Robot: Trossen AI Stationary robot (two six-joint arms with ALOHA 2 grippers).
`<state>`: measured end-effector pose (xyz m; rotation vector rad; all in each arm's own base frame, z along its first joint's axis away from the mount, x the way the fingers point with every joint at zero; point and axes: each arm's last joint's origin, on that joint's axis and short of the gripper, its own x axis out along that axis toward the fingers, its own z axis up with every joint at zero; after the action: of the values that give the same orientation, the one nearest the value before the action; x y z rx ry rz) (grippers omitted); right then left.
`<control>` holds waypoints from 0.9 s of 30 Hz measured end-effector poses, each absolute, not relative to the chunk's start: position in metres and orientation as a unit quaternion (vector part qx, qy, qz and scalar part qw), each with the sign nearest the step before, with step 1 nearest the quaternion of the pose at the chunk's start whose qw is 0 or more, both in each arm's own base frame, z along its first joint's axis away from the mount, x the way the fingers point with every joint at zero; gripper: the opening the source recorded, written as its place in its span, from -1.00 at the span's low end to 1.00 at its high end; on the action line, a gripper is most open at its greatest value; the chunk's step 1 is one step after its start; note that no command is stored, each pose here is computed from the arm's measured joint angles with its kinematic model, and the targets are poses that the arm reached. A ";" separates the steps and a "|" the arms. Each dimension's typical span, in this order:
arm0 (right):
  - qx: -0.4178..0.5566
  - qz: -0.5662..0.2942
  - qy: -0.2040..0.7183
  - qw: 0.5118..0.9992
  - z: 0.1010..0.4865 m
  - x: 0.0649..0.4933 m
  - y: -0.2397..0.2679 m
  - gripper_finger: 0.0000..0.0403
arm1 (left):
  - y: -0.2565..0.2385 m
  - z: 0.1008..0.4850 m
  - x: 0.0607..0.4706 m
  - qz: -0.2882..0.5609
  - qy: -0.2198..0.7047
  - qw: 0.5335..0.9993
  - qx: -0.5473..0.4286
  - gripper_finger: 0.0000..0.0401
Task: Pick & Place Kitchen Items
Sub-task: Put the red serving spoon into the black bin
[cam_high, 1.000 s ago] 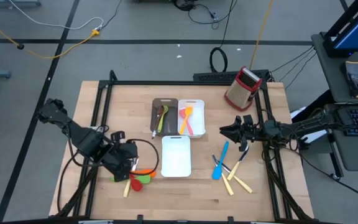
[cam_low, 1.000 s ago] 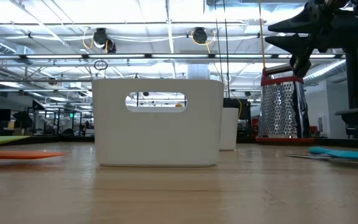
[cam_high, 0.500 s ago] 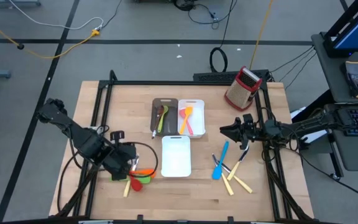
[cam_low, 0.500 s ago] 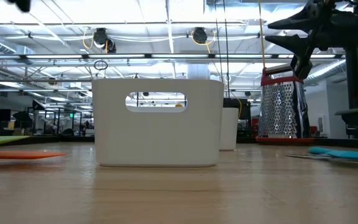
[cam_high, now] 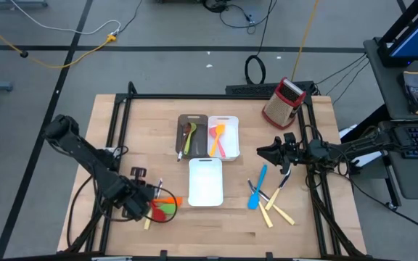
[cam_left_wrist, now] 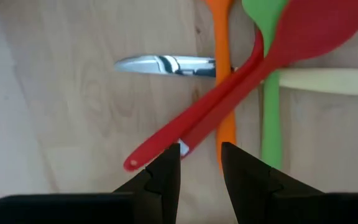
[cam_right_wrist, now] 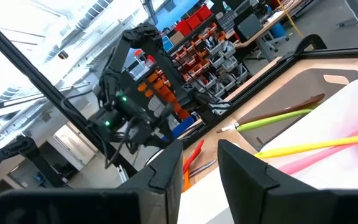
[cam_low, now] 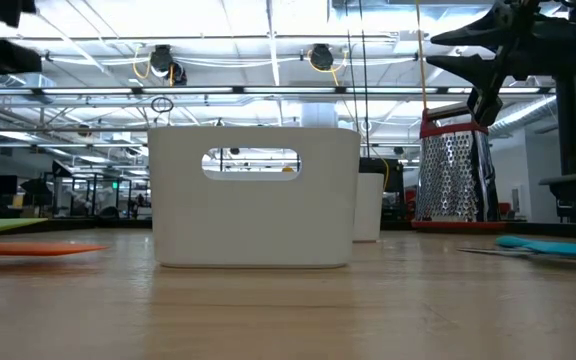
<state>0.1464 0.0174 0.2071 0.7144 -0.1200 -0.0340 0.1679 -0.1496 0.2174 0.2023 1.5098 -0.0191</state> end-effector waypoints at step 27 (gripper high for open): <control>0.122 -0.036 0.007 0.992 0.193 0.153 0.019 -0.54 | -0.158 0.207 0.167 -0.043 0.659 0.745 0.094 -0.41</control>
<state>0.1526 0.0187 0.1930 0.2446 0.0139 -0.0717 0.1671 -0.1581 0.2066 0.2060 1.4430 -0.0933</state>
